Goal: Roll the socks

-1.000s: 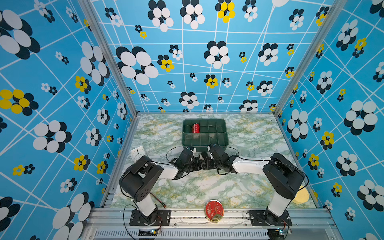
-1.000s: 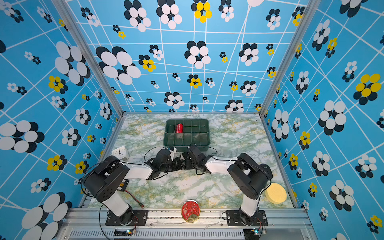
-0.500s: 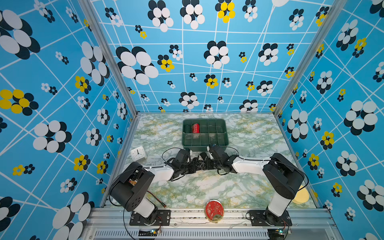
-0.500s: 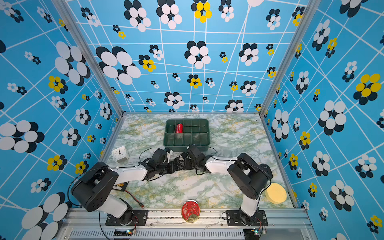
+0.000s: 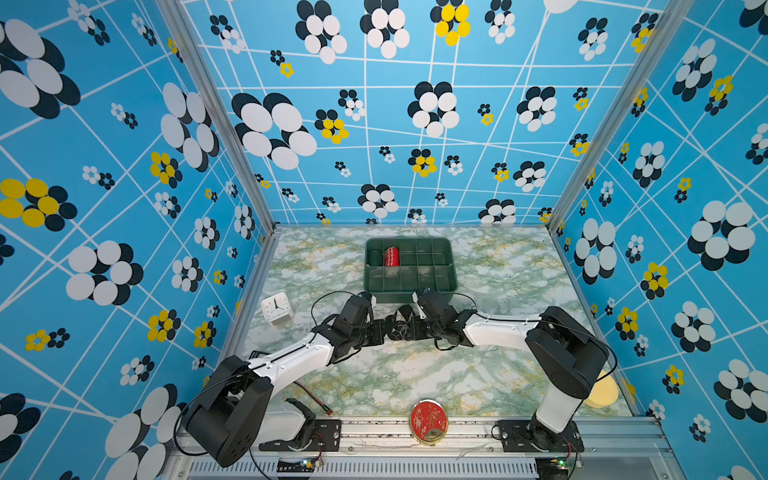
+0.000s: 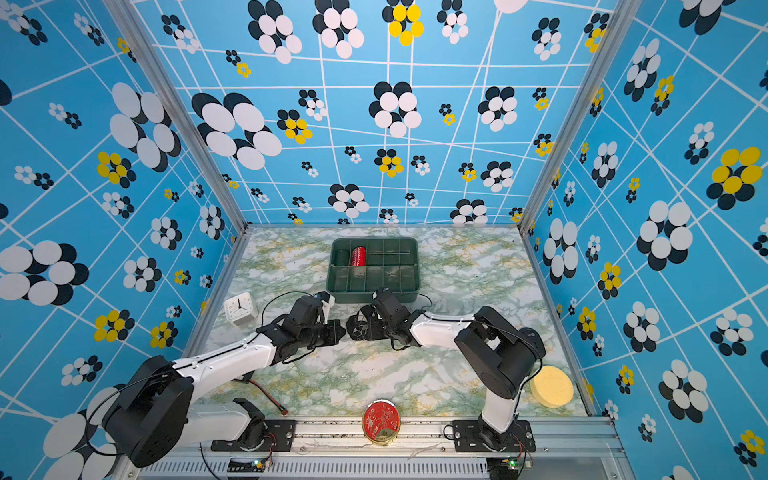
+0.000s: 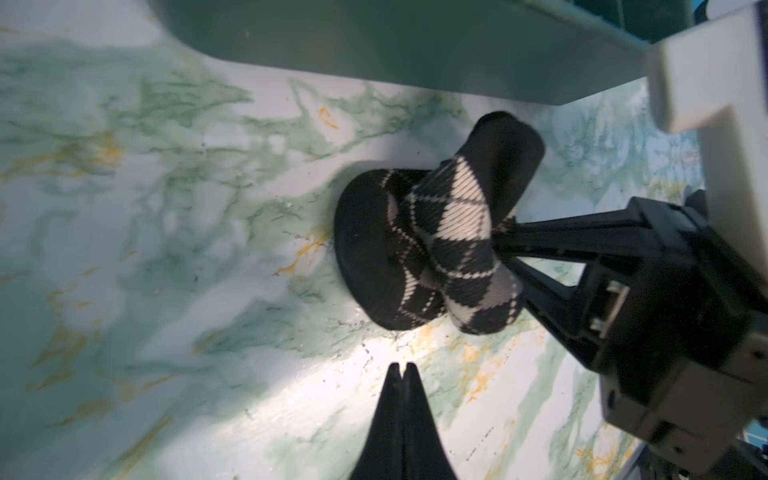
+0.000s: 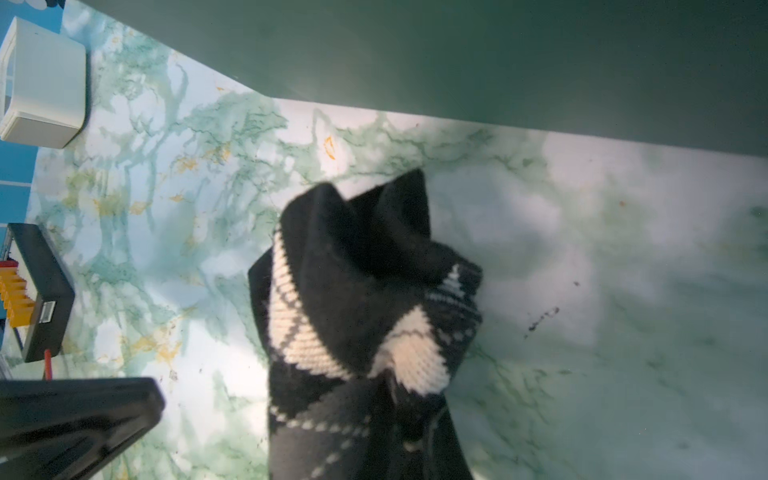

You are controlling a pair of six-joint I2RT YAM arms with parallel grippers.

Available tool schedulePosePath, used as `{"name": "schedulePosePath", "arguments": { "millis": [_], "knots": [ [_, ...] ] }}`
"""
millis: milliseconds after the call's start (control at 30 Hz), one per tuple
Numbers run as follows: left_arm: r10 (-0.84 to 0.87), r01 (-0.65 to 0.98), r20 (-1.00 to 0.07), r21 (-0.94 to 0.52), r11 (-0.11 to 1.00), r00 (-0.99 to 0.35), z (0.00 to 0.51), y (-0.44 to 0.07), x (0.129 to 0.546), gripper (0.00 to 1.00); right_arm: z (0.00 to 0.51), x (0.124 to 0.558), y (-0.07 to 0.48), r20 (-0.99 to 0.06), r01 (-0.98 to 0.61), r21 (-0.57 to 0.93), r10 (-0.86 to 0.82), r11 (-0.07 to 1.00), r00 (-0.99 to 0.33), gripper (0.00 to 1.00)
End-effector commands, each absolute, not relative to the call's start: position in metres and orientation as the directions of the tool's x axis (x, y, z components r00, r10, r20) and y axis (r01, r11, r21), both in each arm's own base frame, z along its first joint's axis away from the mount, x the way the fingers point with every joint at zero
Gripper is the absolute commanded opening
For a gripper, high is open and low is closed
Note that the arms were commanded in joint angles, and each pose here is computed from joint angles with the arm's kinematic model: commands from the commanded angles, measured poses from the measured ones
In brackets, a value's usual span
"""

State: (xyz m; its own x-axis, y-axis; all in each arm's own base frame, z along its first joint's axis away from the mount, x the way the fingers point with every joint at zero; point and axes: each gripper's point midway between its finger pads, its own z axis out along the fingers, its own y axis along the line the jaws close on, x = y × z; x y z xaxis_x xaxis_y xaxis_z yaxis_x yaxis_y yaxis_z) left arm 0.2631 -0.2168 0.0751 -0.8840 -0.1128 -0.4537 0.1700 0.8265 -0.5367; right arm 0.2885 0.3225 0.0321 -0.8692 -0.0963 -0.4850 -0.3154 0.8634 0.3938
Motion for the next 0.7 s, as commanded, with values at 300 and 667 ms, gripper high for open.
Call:
{"name": "schedulePosePath", "arguments": {
  "millis": [300, 667],
  "knots": [
    [-0.116, 0.252, -0.492, -0.618, 0.745, -0.863, 0.099, -0.263, 0.285, 0.02, -0.010, 0.253, 0.299, -0.341, -0.309, 0.294, -0.202, 0.904, -0.918, 0.00],
    [-0.082, 0.249, -0.459, -0.614, 0.749, -0.884, 0.083, -0.272, 0.282, 0.01, -0.008, 0.258, 0.301, -0.350, -0.280, 0.304, -0.167, 0.911, -0.922, 0.00]
  ]
}}
